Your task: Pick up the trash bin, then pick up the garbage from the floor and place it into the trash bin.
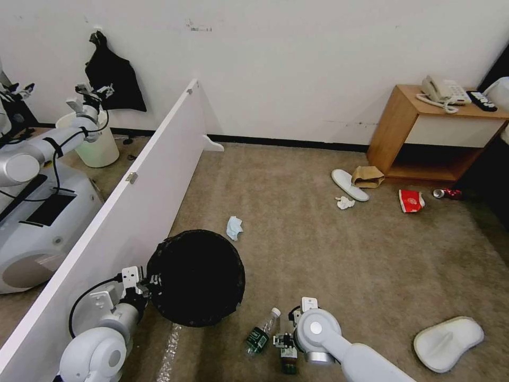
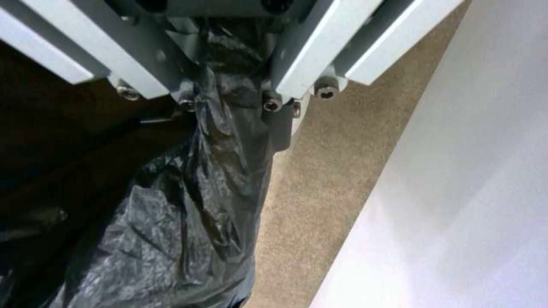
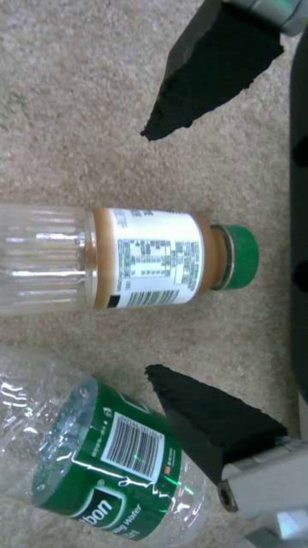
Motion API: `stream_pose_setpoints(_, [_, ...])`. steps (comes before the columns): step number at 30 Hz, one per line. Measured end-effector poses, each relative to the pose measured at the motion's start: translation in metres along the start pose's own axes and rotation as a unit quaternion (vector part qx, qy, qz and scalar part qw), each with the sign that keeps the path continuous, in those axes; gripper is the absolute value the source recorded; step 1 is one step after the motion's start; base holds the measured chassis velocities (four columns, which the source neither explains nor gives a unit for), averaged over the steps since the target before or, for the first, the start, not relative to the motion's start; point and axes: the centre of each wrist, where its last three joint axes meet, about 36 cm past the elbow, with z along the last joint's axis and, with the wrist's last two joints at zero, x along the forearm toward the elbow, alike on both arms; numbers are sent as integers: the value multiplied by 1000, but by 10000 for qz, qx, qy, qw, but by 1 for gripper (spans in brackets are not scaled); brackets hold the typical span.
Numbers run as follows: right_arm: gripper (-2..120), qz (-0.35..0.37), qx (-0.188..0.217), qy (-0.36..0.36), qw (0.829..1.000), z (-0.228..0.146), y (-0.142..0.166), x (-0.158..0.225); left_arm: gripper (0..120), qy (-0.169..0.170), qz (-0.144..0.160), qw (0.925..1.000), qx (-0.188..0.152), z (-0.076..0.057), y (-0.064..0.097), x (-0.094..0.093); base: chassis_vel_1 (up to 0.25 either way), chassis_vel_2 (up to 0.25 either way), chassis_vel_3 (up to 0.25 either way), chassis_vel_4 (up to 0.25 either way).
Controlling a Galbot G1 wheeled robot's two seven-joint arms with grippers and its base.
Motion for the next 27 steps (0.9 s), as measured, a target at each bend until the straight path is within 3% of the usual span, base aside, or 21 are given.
stream_pose_setpoints(27, [100, 209, -53, -76, 9997, -10, -2, -38, 2, 50, -3, 10000, -12, 7, 1, -6, 0, 0, 0, 0])
